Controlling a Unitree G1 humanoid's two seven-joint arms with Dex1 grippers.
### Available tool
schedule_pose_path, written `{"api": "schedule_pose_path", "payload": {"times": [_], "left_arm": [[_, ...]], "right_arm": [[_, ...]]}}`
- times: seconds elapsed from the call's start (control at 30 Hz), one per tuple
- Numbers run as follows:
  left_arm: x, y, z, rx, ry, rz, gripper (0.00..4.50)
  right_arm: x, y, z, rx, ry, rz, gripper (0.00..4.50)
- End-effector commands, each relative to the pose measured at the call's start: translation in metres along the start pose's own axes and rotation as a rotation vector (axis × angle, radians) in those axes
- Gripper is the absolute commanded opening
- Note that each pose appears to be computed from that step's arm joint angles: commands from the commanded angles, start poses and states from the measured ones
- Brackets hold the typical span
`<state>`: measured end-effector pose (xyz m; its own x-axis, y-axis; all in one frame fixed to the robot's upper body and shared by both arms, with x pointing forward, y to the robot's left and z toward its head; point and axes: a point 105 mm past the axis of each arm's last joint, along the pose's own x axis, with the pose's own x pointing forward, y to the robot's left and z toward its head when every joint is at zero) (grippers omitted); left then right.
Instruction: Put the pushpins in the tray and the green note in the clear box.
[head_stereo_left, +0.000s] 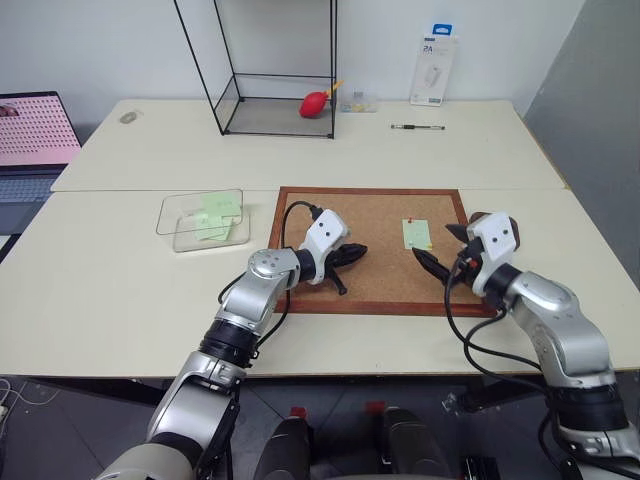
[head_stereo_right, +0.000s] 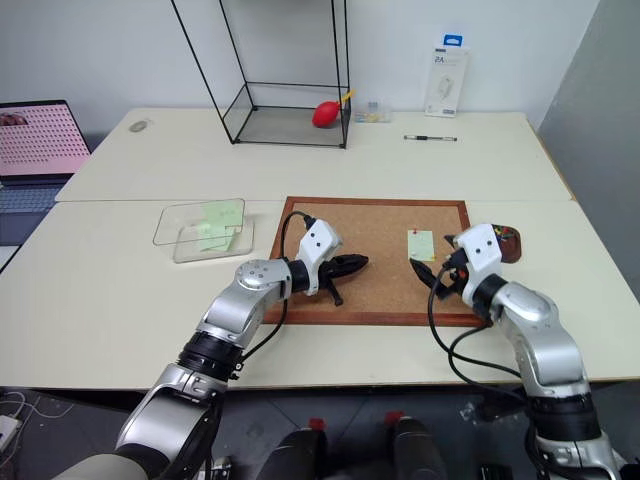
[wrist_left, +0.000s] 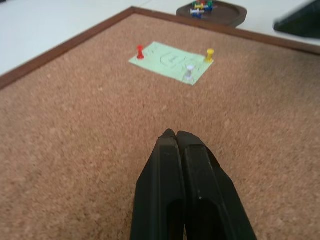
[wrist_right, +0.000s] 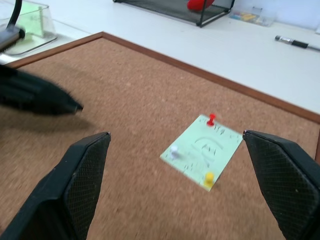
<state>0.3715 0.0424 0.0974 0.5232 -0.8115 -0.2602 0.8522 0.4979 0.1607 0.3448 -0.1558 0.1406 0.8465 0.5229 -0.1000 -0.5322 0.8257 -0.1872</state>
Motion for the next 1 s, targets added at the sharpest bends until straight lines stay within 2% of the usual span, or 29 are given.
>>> {"api": "schedule_pose_path", "payload": {"times": [0.03, 0.23, 0.43, 0.63, 0.67, 0.7, 0.8, 1.0], "left_arm": [[0.005, -0.003, -0.006, 0.035, 0.025, -0.014, 0.01], [0.005, -0.008, -0.018, 0.011, 0.051, -0.03, 0.01], [0.003, -0.012, -0.019, 0.011, 0.053, -0.036, 0.01], [-0.001, -0.014, -0.021, 0.011, 0.058, -0.029, 0.01], [-0.001, -0.015, -0.021, 0.011, 0.058, -0.027, 0.0], [-0.002, -0.015, -0.021, 0.01, 0.06, -0.025, 0.0], [-0.003, -0.015, -0.022, 0.011, 0.064, -0.021, 0.0], [-0.004, -0.015, -0.023, 0.013, 0.071, -0.016, 0.0]], "right_arm": [[0.017, -0.01, 0.009, 0.022, -0.007, -0.035, 4.5], [0.048, -0.031, 0.015, 0.083, 0.001, -0.079, 4.5], [0.08, -0.05, 0.004, 0.085, 0.079, -0.128, 4.5], [0.093, -0.053, -0.007, 0.084, 0.111, -0.142, 4.5], [0.093, -0.054, -0.008, 0.086, 0.114, -0.144, 4.14], [0.094, -0.053, -0.01, 0.087, 0.117, -0.144, 4.13], [0.095, -0.053, -0.013, 0.091, 0.124, -0.139, 3.45], [0.095, -0.053, -0.014, 0.095, 0.12, -0.131, 2.35]]}}
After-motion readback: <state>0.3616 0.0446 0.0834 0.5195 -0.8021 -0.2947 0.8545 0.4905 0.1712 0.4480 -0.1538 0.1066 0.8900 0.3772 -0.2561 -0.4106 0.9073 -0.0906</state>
